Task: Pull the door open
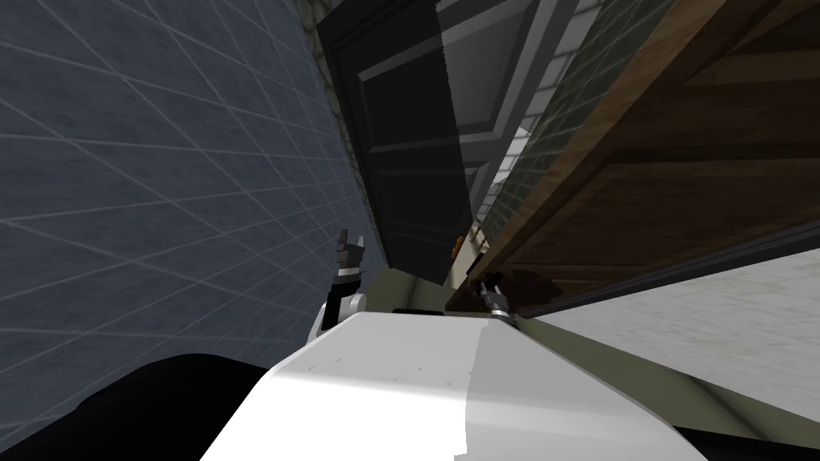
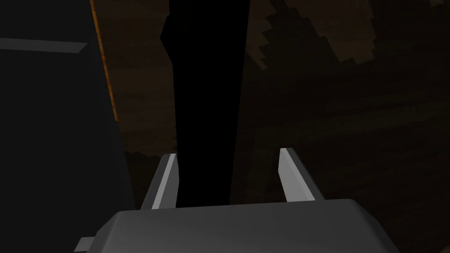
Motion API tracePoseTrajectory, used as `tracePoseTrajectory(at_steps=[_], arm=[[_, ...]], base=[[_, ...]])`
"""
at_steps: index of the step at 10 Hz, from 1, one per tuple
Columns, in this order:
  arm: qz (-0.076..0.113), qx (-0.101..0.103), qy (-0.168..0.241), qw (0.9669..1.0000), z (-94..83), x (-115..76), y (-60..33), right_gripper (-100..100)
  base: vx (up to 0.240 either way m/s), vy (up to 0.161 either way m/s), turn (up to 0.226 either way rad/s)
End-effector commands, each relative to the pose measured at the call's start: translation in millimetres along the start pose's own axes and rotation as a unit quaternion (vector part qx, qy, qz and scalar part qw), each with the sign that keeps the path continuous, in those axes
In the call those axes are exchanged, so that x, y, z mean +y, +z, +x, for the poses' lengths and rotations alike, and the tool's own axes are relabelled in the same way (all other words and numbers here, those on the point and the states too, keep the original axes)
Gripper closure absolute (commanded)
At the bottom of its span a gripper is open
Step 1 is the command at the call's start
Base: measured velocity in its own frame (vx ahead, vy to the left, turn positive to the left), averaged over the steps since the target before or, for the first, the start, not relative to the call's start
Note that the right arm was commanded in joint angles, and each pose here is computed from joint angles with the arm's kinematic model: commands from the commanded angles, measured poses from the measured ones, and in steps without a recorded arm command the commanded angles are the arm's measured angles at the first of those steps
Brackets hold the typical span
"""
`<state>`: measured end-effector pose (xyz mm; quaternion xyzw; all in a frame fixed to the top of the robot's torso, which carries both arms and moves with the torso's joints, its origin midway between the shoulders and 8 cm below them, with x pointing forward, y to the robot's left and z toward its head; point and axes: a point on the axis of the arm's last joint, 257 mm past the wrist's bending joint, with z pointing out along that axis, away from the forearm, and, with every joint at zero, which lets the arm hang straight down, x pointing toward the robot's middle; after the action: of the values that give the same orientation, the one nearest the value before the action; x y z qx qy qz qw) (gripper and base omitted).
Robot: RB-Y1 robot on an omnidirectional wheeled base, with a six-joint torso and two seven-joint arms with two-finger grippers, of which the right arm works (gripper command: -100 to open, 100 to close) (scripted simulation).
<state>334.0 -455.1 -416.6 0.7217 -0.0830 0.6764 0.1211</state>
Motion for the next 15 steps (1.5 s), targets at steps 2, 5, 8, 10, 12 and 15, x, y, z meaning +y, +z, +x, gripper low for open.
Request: tracePoseTrajectory(at_steps=[2,5,8,10,12,15], arm=[[0.032,0.005,-0.002,0.9995,3.8,-0.7,-9.8,100],[0.078,0.019,0.005,0.9968,13.5,-17.6,-16.1,100],[0.121,0.027,0.015,0.9921,20.7,-33.4,-24.8,100],[0.148,0.031,0.022,0.9883,24.4,-43.0,-31.4,100],[0.153,0.028,0.024,0.9875,22.9,-47.2,-33.3,100],[0.169,0.028,0.025,0.9849,22.2,-46.4,-41.9,100]], base=[[-0.232,-0.109,0.21],[-0.18,-0.095,0.174],[-0.163,-0.094,0.191],[-0.191,-0.075,0.159],[-0.132,-0.068,0.093],[-0.212,-0.072,0.174]])
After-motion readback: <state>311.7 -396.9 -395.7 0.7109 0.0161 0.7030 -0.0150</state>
